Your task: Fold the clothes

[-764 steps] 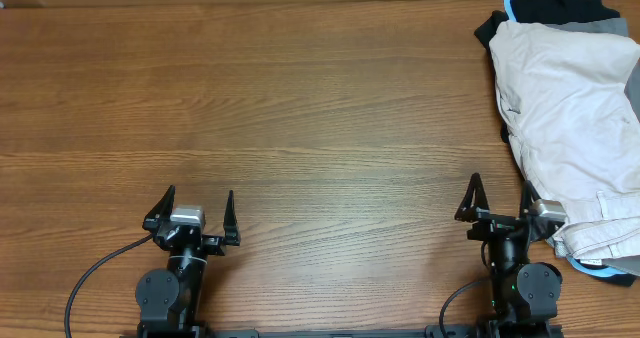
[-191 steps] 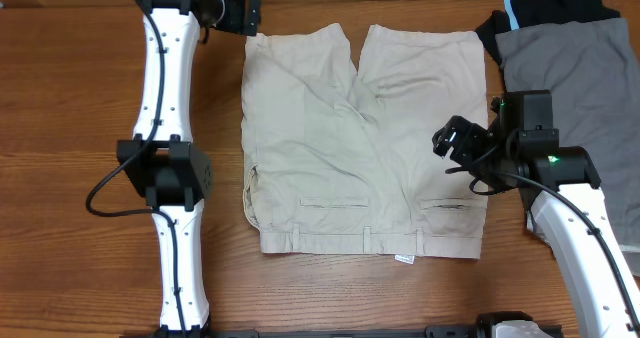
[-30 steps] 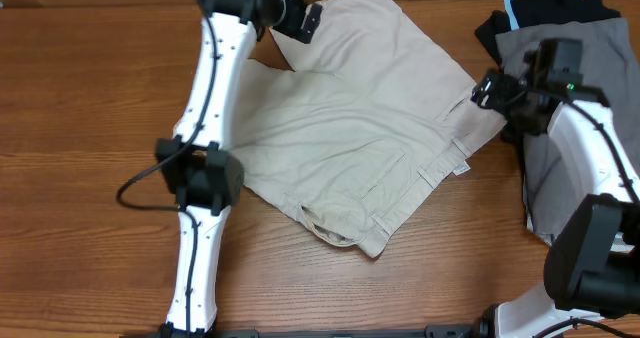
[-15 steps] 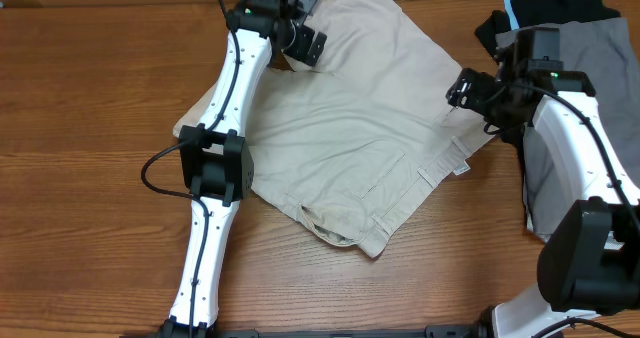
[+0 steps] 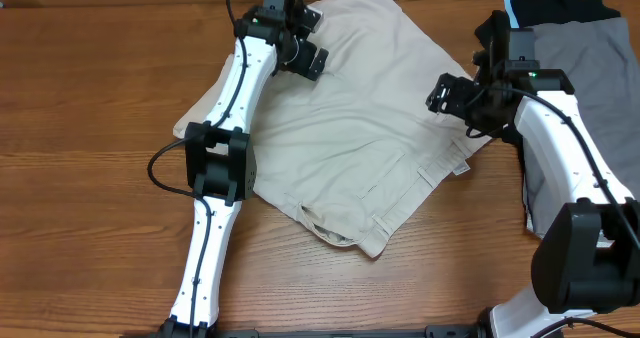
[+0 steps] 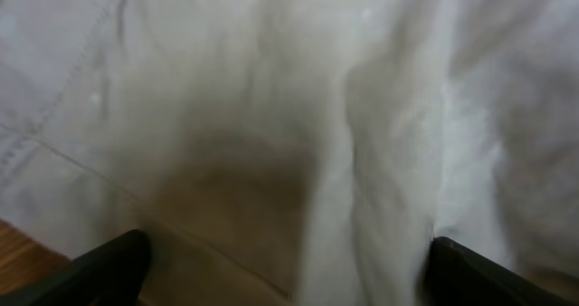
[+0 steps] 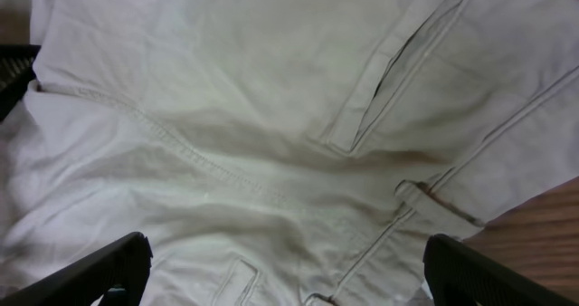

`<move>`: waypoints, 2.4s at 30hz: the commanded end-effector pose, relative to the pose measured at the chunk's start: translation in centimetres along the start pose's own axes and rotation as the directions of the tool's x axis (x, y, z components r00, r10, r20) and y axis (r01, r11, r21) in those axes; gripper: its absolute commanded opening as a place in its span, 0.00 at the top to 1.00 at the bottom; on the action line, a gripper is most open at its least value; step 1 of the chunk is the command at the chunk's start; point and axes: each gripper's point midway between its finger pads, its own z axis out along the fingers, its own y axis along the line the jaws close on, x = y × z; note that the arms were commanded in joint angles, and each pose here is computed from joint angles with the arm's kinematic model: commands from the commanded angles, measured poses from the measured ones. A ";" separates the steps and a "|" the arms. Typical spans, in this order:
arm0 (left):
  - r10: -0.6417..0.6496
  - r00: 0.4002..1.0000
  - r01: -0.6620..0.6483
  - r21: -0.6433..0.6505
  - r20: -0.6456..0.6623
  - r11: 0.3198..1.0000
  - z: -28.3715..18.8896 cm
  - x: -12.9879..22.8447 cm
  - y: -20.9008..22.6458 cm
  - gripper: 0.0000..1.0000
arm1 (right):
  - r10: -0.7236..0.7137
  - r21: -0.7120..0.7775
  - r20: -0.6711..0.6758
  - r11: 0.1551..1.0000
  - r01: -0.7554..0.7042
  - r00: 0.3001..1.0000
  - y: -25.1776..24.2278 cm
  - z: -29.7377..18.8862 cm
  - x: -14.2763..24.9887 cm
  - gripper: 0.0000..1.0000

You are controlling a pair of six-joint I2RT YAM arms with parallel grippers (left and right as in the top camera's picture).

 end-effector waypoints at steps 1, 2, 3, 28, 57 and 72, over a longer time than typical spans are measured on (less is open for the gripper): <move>-0.042 0.998 0.043 0.013 -0.050 0.999 2.1 2.0 -0.4 0.00 | 0.006 -0.026 0.018 1.000 -0.005 1.000 1.2 -0.7 -0.4 0.00; -0.050 0.997 0.050 0.011 -0.055 0.999 2.2 2.2 -0.4 0.00 | 0.003 -0.029 0.016 1.000 -0.003 1.000 1.3 -0.7 -0.3 0.00; -0.065 0.996 0.065 0.001 -0.062 0.998 2.3 2.4 -0.3 0.00 | 0.002 -0.029 0.015 1.000 -0.001 1.000 1.4 -0.7 -0.3 0.00; -0.357 0.805 0.174 -0.386 -0.473 0.906 -3.3 15.6 8.1 0.00 | 0.021 -0.024 -0.004 0.999 -0.022 1.000 1.5 -0.6 0.2 0.00; -0.637 0.604 0.437 -0.469 -0.479 0.767 -15.2 20.2 13.9 0.00 | 0.050 -0.051 -0.013 0.997 -0.050 0.999 1.9 -0.6 0.4 0.00; -0.570 0.821 0.522 -0.397 -0.004 0.755 -34.0 8.9 11.3 0.00 | 0.003 -0.149 0.203 0.988 0.028 0.979 4.8 -11.3 0.2 0.00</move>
